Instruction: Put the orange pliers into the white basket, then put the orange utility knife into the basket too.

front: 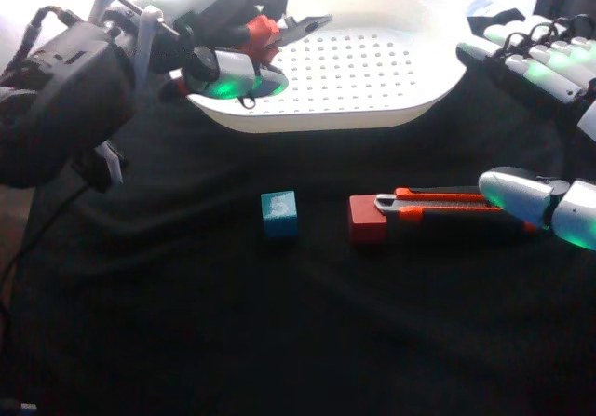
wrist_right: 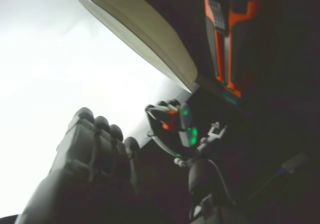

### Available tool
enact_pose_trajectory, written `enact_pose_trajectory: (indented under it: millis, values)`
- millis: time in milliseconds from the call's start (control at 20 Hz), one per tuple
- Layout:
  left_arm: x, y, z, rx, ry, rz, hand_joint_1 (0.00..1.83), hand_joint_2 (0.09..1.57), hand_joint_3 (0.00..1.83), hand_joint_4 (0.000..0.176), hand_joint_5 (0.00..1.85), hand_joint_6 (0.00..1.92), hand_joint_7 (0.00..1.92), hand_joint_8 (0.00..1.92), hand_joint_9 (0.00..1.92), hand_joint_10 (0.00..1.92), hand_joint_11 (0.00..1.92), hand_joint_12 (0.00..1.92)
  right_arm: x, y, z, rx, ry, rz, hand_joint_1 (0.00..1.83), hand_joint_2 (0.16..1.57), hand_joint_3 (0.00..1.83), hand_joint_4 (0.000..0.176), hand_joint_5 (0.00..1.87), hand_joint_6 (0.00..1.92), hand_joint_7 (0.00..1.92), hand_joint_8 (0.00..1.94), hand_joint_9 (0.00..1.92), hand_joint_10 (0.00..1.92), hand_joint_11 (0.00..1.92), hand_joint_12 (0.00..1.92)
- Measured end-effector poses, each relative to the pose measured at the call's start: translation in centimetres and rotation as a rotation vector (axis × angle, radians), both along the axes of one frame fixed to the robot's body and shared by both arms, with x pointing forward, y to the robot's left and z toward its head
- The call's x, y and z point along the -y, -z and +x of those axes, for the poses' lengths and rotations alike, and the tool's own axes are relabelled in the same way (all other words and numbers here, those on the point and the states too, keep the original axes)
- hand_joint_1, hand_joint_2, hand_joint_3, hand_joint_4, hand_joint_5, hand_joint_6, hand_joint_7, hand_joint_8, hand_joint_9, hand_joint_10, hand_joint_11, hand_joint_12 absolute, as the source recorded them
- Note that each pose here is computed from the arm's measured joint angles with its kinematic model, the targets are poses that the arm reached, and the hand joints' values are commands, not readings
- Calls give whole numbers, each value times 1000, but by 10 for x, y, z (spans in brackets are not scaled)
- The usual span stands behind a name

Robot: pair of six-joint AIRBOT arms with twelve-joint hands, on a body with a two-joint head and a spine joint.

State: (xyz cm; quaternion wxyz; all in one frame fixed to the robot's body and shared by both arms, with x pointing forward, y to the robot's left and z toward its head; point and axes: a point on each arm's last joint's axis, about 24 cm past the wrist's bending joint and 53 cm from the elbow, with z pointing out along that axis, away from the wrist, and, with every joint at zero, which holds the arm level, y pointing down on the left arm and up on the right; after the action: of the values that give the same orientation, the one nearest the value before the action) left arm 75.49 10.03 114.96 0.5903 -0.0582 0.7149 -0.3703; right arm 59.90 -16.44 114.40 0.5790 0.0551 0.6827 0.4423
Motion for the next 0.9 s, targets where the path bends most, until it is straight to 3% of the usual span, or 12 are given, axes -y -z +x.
enact_pose_trajectory:
  millis: [100, 150, 250, 350, 400, 450, 500, 600, 650, 700, 800, 900]
  values:
    - [2, 19, 6, -66, 0, 29, 1541, 1204, 0, 0, 927, 1921, 1042, 1921, 1174, 1921, 1291, 1921, -1, 3, 0, -8, -1, 0, 337, 1295, 2, 92, 0, 0, 0, 0, 0, 0, 0, 0]
    - [4, 25, 11, -88, -5, 29, 1545, 1213, 0, 0, 932, 1921, 1062, 1921, 1197, 1921, 1318, 1921, -2, 4, -1, -12, -6, -2, 362, 1294, 1, 124, 0, 0, 0, 0, 0, 0, 0, 0]
    - [6, 32, 22, -116, -19, 28, 1514, 1238, 9, 0, 890, 1921, 1057, 1921, 1186, 1921, 1312, 1921, -5, 5, -2, -13, -15, -1, 387, 1301, 3, 111, 0, 0, 0, 0, 0, 0, 0, 0]
    - [10, 40, 23, -146, -18, 25, 1292, 1269, 10, 0, 574, 1921, 720, 1921, 882, 1921, 1042, 1921, -5, 6, -2, -17, -17, 0, 409, 1297, 0, 101, 0, 0, 0, 0, 0, 0, 0, 0]
    - [14, 45, 20, -163, -6, 34, 999, 1281, 0, 8, 263, 1222, 365, 1284, 421, 1687, 520, 1921, -4, 6, -1, -19, -11, 4, 411, 1307, 4, 79, 0, 0, 0, 0, 0, 0, 0, 0]
    - [15, 46, 20, -166, -3, 34, 999, 1281, 0, 8, 263, 1222, 365, 1284, 421, 1687, 520, 1921, -4, 5, -1, -19, -10, 5, 411, 1307, 4, 79, 0, 0, 0, 0, 0, 0, 0, 0]
    - [15, 46, 20, -169, -5, 30, 907, 1260, 0, 40, 227, 774, 272, 853, 188, 1381, 103, 1881, -4, 6, -1, -19, -11, 5, 400, 1311, 4, 79, 0, 0, 0, 0, 0, 0, 0, 0]
    - [13, 44, 21, -162, -11, 22, 692, 1246, 1, 80, 66, 168, 68, 137, 18, 295, 3, 732, -4, 7, -2, -20, -14, 3, 421, 1308, 1, 85, 0, 0, 0, 0, 0, 0, 0, 0]
    - [12, 42, 22, -156, -14, 19, 548, 1245, 1, 78, 12, 33, 13, 27, 3, 58, 0, 146, -4, 7, -3, -21, -16, 0, 434, 1302, 0, 88, 0, 0, 0, 0, 0, 0, 0, 0]
    - [10, 41, 22, -154, -17, 19, 446, 1235, 0, 111, 2, 6, 2, 5, 0, 11, 0, 28, -5, 8, -3, -25, -17, -2, 439, 1303, 0, 88, 0, 0, 0, 0, 0, 0, 0, 0]
    - [10, 39, 21, -147, -16, 18, 355, 1220, 0, 105, 0, 0, 0, 0, 0, 0, 0, 0, -4, 8, -2, -25, -13, 0, 454, 1298, 0, 89, 0, 0, 0, 0, 0, 0, 0, 0]
    - [15, 36, 18, -136, -4, 16, 277, 1199, 0, 128, 0, 0, 0, 0, 0, 0, 0, 0, -4, 8, -3, -24, -14, 0, 414, 1293, 0, 100, 0, 0, 0, 0, 0, 0, 0, 0]
